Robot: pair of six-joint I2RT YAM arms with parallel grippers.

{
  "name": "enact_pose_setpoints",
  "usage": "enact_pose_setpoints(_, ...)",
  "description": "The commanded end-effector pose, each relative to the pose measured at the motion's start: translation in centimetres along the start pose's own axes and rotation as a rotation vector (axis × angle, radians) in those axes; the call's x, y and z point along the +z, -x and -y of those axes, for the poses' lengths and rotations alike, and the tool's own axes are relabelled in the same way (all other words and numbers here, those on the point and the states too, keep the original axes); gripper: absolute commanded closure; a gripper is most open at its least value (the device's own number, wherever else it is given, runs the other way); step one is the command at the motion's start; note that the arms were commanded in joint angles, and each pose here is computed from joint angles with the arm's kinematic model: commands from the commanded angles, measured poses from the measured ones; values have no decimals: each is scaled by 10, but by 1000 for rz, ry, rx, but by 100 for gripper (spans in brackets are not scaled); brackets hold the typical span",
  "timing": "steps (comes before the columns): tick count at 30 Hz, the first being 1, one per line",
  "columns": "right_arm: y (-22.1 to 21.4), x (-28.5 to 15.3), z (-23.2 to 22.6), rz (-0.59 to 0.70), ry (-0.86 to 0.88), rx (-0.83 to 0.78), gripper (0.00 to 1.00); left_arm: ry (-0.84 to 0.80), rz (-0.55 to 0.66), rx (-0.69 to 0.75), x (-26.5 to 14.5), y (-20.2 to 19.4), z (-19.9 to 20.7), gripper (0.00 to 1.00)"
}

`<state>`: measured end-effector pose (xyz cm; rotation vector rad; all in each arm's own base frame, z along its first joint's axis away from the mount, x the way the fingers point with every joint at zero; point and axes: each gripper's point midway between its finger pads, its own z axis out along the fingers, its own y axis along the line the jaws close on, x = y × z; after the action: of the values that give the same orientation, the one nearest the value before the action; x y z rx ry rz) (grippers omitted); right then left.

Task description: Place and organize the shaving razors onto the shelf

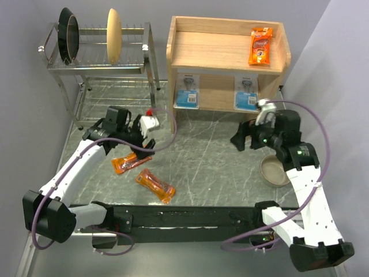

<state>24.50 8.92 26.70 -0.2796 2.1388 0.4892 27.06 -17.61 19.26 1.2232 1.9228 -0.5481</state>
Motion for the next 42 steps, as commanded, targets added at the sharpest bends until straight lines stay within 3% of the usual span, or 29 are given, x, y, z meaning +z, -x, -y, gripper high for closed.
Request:
enact_pose_setpoints(1,13,7,-38,75,162,-254,0,-190,-161,207,-13,-59,38,15)
enact_pose_setpoints(6,14,15,-45,54,209,-271,0,-274,-203,514,-1,-88,63,13)
enact_pose_setpoints(9,20,17,-48,61,221,-256,0,-326,-221,624,10,-103,72,13)
enact_pose_setpoints(16,27,16,-47,87,202,-240,0,-409,-269,675,40,-128,94,14)
enact_pose_setpoints(22,29,13,-42,91,171,-251,0,-413,-292,663,63,-140,97,29)
enact_pose_setpoints(27,33,16,-41,92,167,-247,0,-433,-355,630,66,-149,95,55)
enact_pose_setpoints(31,35,19,-44,99,184,-250,0,-466,-332,610,61,-136,100,71)
enact_pose_setpoints(33,34,20,-49,99,218,-262,0,-520,-353,528,53,-134,107,74)
enact_pose_setpoints(34,33,20,-53,99,240,-279,0,-562,-295,488,52,-112,112,75)
enact_pose_setpoints(37,29,22,-62,135,278,-395,0,-719,-290,268,45,-88,121,75)
enact_pose_setpoints(42,20,16,-63,276,292,-705,0,-883,-291,-12,44,-60,111,77)
